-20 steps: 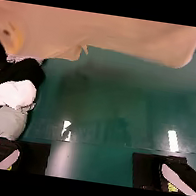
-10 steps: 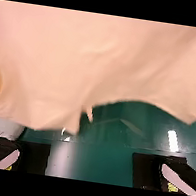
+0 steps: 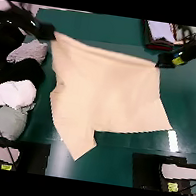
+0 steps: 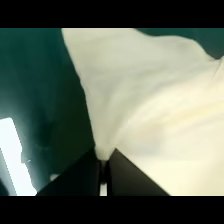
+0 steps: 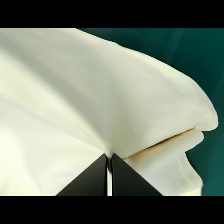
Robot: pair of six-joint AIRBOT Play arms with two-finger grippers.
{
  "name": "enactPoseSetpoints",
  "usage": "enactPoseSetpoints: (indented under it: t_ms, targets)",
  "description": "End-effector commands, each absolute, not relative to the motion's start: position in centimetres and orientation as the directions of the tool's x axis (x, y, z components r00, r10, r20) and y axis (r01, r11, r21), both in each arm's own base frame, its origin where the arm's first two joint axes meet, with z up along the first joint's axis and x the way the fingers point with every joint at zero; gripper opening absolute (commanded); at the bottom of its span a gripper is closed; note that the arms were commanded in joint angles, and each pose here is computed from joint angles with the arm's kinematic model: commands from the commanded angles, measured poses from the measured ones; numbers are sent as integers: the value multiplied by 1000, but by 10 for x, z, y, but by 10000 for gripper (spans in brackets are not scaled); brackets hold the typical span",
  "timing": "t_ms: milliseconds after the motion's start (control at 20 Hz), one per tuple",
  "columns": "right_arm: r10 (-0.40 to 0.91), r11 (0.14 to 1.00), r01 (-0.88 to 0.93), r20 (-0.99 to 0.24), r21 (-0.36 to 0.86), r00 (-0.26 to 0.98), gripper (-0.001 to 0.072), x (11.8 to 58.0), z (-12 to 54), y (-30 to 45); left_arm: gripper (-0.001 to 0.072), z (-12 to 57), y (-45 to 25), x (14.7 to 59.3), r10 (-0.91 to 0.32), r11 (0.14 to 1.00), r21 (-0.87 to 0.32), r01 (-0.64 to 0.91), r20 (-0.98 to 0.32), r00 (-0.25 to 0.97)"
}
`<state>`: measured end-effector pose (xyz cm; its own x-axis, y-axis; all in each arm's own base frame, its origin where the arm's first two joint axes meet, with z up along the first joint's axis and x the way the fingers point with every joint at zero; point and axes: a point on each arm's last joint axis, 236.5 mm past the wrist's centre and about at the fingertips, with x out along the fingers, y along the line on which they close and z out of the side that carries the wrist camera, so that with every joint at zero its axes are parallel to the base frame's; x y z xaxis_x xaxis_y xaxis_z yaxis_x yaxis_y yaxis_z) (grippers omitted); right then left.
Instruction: Fold the shirts.
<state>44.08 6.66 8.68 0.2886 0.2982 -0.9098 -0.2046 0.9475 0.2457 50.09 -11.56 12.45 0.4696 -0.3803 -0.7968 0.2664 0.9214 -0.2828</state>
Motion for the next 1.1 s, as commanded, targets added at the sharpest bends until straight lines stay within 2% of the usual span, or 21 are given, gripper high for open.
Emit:
enactPoseSetpoints:
  t_ms: [0, 50, 100, 200, 300, 350, 450, 600, 750, 900, 1050]
  targets:
    - [345, 936, -141, -915, 321, 211, 153, 456, 27, 65, 267, 50, -115, 510, -370, 926, -315, 207, -864, 342]
    - [372, 927, -129, -899, 351, 231, 394, 461, 29, 67, 527, 55, -111, 510, -369, 928, -318, 195, -861, 349]
    - [397, 918, -118, -884, 380, 245, 403, 463, 36, 67, 547, 64, -103, 505, -365, 930, -322, 177, -865, 345]
    - [430, 903, -120, -869, 413, 245, 400, 453, 52, 60, 547, 82, -83, 488, -348, 938, -323, 128, -877, 332]
    - [428, 904, -133, -867, 408, 255, 395, 433, 67, 54, 547, 92, -61, 467, -285, 958, -276, 76, -896, 342]
    - [424, 905, -138, -866, 401, 264, 388, 420, 73, 52, 547, 89, -47, 448, -223, 974, -221, 47, -918, 329]
    - [419, 908, -133, -863, 398, 283, 388, 394, 81, 54, 548, 70, -45, 400, -200, 979, -204, 11, -943, 267]
    - [414, 910, -137, -853, 391, 316, 388, 365, 86, 60, 548, 28, -55, 317, -220, 972, -232, -38, -956, 194]
    - [408, 913, -138, -843, 384, 351, 388, 350, 91, 61, 548, -14, -83, 230, -314, 944, -321, -75, -945, 86]
    - [407, 913, -141, -839, 382, 361, 388, 345, 93, 62, 548, -48, -113, 182, -397, 913, -396, -101, -918, 11]
    - [450, 892, -148, -818, 427, 358, 388, 344, 98, 73, 548, -78, -125, 167, -401, 910, -398, -117, -916, -4]
